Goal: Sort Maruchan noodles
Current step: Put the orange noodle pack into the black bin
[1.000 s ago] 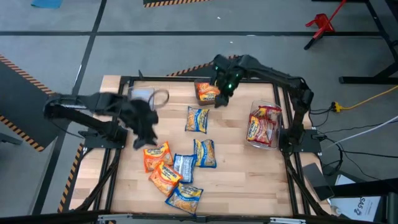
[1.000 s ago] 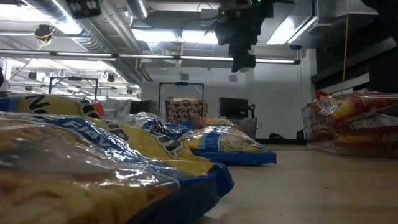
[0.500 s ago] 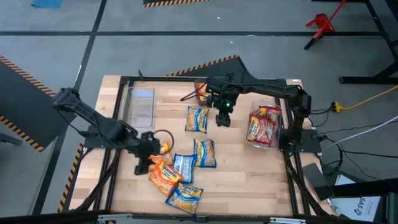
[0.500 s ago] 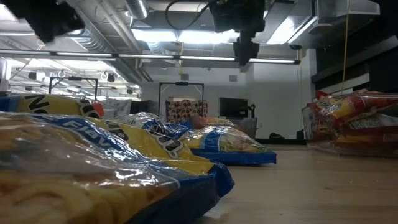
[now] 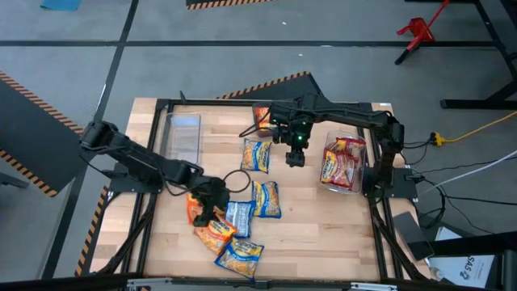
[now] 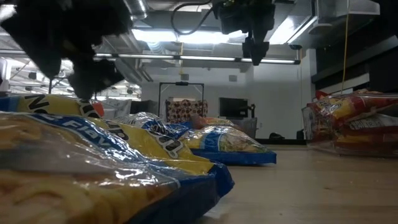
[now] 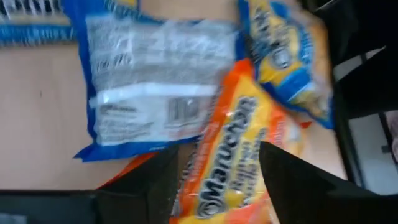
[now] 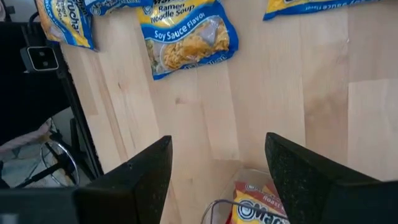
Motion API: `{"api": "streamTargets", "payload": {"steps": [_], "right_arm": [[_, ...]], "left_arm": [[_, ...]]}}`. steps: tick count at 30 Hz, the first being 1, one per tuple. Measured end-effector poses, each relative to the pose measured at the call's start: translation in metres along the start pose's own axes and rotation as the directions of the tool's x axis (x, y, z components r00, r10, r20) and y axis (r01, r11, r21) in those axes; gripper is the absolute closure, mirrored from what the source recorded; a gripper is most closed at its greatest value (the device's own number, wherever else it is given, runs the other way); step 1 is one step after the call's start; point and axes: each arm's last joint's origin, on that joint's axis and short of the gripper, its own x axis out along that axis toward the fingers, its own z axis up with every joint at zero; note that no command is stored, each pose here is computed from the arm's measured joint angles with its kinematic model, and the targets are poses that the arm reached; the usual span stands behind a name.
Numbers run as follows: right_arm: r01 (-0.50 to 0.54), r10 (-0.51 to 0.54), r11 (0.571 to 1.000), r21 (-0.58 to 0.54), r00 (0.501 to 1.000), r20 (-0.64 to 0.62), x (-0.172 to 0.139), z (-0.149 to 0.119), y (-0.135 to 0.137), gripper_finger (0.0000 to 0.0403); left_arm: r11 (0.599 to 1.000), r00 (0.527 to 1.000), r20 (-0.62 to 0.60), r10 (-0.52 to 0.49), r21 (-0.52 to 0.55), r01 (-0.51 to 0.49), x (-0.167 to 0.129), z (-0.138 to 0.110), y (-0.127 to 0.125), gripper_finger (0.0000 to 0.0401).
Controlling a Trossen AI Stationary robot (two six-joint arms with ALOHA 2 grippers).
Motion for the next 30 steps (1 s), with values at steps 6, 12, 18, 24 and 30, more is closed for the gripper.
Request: {"api": "streamTargets", "payload": {"steps": [6,12,18,24,30], "right_arm": [[-0.001,0.001,1.000,-0.019,1.000,-0.014,0.000,-0.002,0.000,0.0162],[0.003,-0.005,0.999,-0.043,1.000,-0.031,-0.001,-0.003,0.000,0.0162],[0.004,-0.005,0.999,-0.042,0.999,-0.032,-0.001,-0.004,0.000,0.0162],[0.001,-0.003,0.999,-0.039,0.998,-0.057,-0.001,-0.006,0.000,0.0162],[0.000,-0.002,0.999,-0.038,0.997,-0.071,-0.001,-0.008,0.000,0.0162]], "left_arm": [[0.999,0.999,-0.037,-0.037,0.030,0.039,0.023,0.000,0.008,0.0129],[0.995,0.990,-0.104,-0.093,0.014,0.095,0.034,-0.005,0.009,0.0107],[0.992,0.976,-0.176,-0.127,0.004,0.130,0.053,-0.012,0.016,0.0107],[0.988,0.965,-0.213,-0.151,-0.011,0.152,0.063,-0.016,0.019,0.0141],[0.986,0.961,-0.220,-0.169,-0.045,0.163,0.063,-0.016,0.022,0.0238]]}}
